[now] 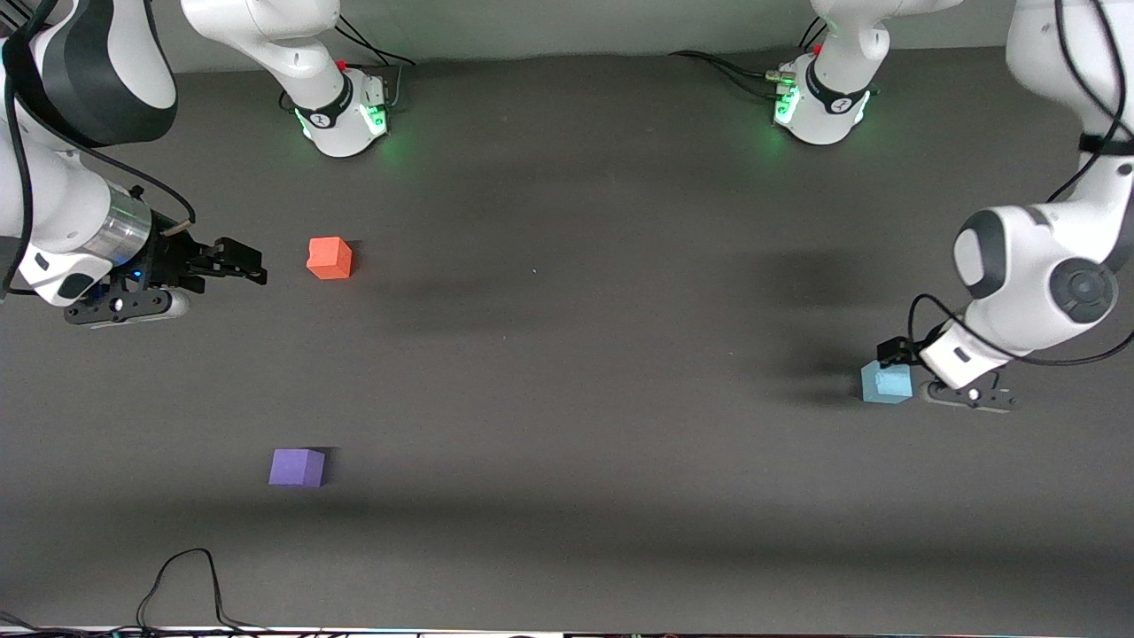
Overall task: Place blue block between orange and purple blocks
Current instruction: 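Lower the left gripper onto the light-blue cube and close it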
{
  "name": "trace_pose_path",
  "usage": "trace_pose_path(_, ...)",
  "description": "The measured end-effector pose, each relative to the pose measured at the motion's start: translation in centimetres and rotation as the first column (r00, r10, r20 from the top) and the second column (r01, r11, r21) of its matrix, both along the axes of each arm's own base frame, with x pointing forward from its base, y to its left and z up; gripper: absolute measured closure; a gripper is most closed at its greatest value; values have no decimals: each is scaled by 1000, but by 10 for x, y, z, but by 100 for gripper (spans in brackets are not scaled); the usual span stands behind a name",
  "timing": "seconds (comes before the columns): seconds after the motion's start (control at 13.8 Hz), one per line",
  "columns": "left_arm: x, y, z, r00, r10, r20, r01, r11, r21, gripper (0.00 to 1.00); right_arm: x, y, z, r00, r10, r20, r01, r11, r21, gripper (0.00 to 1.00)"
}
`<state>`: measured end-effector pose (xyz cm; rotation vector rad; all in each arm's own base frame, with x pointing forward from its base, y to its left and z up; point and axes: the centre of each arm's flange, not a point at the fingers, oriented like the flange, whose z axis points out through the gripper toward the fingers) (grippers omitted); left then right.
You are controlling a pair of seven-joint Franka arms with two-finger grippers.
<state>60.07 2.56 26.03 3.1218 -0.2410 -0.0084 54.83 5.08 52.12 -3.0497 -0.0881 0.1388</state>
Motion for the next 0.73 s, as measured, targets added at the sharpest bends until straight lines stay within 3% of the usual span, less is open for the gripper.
trace_pose_path(0.36, 6, 0, -44, 999, -1, 43, 1, 1000, 2, 0, 0, -1, 0, 1000, -1, 0, 1, 1000, 0, 0)
trace_pose_path(0.73, 4, 0, -60, 1000, -1, 29, 1, 1000, 1, 5, 0, -1, 0, 1000, 0, 0, 0, 1000, 0, 0)
